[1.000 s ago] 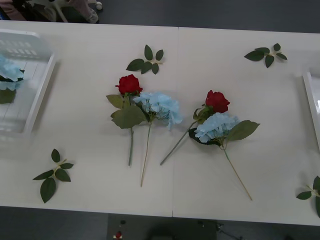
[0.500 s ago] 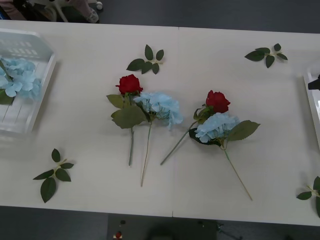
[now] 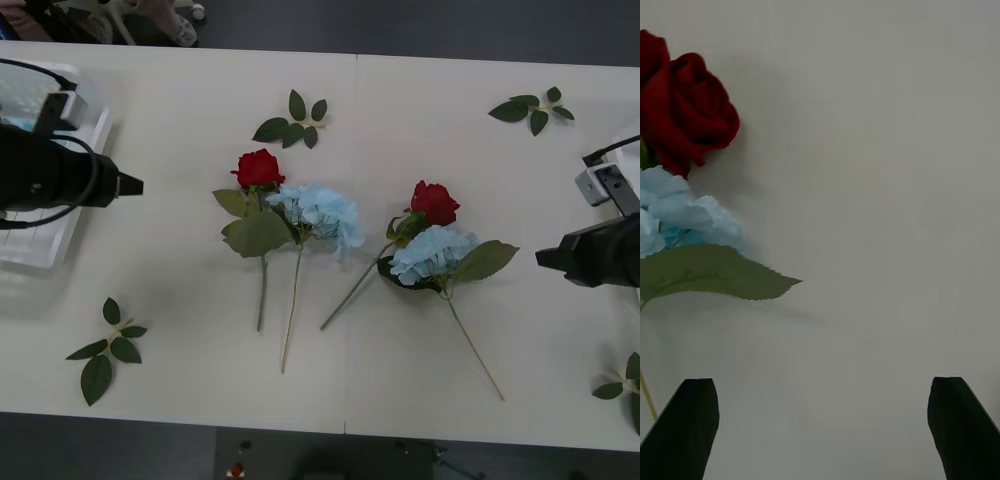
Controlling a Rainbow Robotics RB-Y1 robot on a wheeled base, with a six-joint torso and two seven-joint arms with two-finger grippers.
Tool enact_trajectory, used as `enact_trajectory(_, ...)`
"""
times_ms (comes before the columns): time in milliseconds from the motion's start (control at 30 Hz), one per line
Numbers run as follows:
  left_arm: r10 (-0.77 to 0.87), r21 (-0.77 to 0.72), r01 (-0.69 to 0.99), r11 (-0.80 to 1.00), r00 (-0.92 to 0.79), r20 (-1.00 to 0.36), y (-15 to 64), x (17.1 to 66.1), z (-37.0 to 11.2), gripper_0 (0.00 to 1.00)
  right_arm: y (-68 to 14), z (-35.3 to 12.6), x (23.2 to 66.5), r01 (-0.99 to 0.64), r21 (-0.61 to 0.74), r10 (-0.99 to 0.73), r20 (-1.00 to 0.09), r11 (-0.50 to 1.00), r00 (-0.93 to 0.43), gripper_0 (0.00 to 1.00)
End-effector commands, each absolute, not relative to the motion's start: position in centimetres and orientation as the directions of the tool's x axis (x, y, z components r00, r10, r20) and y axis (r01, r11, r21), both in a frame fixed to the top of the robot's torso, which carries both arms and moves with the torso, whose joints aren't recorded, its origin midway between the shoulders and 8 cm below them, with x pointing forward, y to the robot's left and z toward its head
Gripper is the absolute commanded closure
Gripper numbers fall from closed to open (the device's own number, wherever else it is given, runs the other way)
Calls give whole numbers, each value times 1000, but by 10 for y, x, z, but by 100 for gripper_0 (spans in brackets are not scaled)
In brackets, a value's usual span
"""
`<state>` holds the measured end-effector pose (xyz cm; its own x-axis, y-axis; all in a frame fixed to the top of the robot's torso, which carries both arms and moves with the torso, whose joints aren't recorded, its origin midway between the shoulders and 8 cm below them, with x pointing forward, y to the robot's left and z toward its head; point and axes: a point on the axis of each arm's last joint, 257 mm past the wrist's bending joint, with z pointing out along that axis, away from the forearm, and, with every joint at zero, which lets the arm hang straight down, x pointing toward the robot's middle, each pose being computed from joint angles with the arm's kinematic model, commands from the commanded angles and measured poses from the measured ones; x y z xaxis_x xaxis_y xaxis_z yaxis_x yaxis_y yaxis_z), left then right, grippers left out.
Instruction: Put the red flowers into the right box and the blue flowers into the left box
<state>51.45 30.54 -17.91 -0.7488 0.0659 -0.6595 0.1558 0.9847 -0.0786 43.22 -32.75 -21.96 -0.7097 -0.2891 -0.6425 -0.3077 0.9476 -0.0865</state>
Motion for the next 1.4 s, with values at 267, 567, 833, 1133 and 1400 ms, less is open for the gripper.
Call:
enact_trajectory(267,-59,-124,36,992,-722,-690,212,571,-210,0,-252,-274,416,-397,-157,-394,-667,904,-632,19)
enact_trajectory(567,-77,-215,103,971,-720,-690,161,598,-256,0,-226,-307,426,-428,-184,-435,-653,885,-619,19)
enact_trajectory(833,-7,-181,169,969,-712,-702,121,611,-270,0,-216,-328,437,-430,-186,-443,-634,883,-634,18)
enact_trajectory(1133,107,-70,220,973,-697,-709,105,620,-273,43,-223,-352,437,-440,-207,-470,-590,874,-656,48)
enact_trajectory(1400,121,-49,226,973,-678,-725,112,628,-294,100,-228,-351,438,-419,-197,-450,-583,886,-677,100)
